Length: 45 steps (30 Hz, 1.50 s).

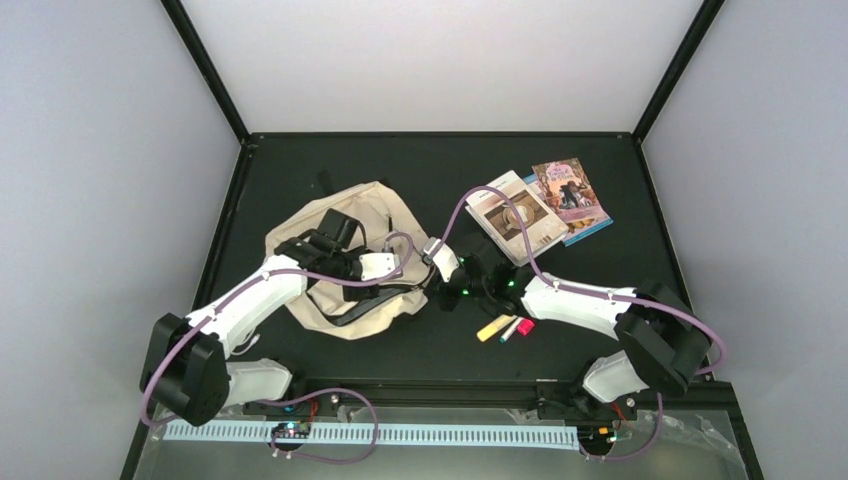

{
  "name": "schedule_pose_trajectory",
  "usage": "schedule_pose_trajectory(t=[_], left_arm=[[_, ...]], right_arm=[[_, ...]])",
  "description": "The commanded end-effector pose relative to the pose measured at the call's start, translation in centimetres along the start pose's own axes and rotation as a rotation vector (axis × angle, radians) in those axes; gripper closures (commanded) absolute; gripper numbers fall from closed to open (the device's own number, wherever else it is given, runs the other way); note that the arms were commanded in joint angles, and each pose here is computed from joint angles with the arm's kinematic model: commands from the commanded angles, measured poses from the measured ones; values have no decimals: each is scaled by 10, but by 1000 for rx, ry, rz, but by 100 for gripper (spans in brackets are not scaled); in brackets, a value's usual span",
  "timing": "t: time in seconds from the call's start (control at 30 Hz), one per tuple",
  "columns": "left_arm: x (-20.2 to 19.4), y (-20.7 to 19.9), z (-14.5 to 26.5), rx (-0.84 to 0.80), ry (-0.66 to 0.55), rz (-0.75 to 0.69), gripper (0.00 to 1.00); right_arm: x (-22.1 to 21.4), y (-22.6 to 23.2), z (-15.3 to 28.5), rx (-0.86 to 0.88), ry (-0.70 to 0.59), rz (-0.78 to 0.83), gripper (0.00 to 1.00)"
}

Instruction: Pack the student bag

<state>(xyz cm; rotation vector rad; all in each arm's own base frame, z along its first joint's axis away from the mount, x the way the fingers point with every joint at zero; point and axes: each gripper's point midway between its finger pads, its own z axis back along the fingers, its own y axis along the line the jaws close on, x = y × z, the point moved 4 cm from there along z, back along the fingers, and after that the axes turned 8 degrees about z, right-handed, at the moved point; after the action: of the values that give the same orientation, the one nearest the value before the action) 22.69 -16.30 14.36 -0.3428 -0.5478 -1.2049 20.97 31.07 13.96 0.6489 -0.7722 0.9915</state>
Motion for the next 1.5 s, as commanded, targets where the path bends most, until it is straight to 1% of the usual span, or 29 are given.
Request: schedule_pose_trajectory(t=[0.0,0.07,0.1,0.13,0.17,0.27,0.37,0.43,0.53,0.63,0.77,0.9,1.0,1.07,1.23,1.33,1.47], left_arm=[[2,-13,-5,-25,-22,-25,57],[-2,-23,-9,-90,-1,-19,68],[-3,-27,-10,-119,7,-11,77],[-3,-28,-9,-132,14,2,90],[-1,-27,-7,-132,20,11,98],[12,-23,12,-107,20,22,98],[26,-24,43,-77,17,1,99],[23,-34,57,-96,33,-43,99],[11,-53,66,-145,52,-72,98],[11,-64,81,-160,51,-99,98],[26,-65,110,-108,25,-154,99],[62,-57,148,7,-108,-178,99],[88,-57,180,42,-203,-179,98],[104,-64,204,35,-263,-209,99],[117,-90,238,-56,-356,-291,98],[119,-100,245,-93,-390,-333,98],[128,-107,258,-117,-449,-363,98]], right_arm=[[10,-3,4,-24,-20,26,99],[11,-5,5,-39,-17,32,99],[11,-6,6,-47,-15,35,99],[11,-7,7,-62,-10,38,99],[11,-9,8,-76,-6,42,99],[12,-20,13,-165,27,60,99],[11,-38,24,-285,51,68,99],[14,-53,32,-351,41,49,99],[20,-71,39,-428,24,39,99],[28,-86,41,-479,19,54,99],[43,-103,49,-509,-26,56,99],[46,-108,38,-456,-40,91,99],[44,-110,30,-433,-41,103,99],[47,-113,30,-401,-75,90,99],[65,-120,32,-272,-175,75,99],[73,-118,23,-206,-189,91,99],[74,-134,8,-194,-173,65,99]])
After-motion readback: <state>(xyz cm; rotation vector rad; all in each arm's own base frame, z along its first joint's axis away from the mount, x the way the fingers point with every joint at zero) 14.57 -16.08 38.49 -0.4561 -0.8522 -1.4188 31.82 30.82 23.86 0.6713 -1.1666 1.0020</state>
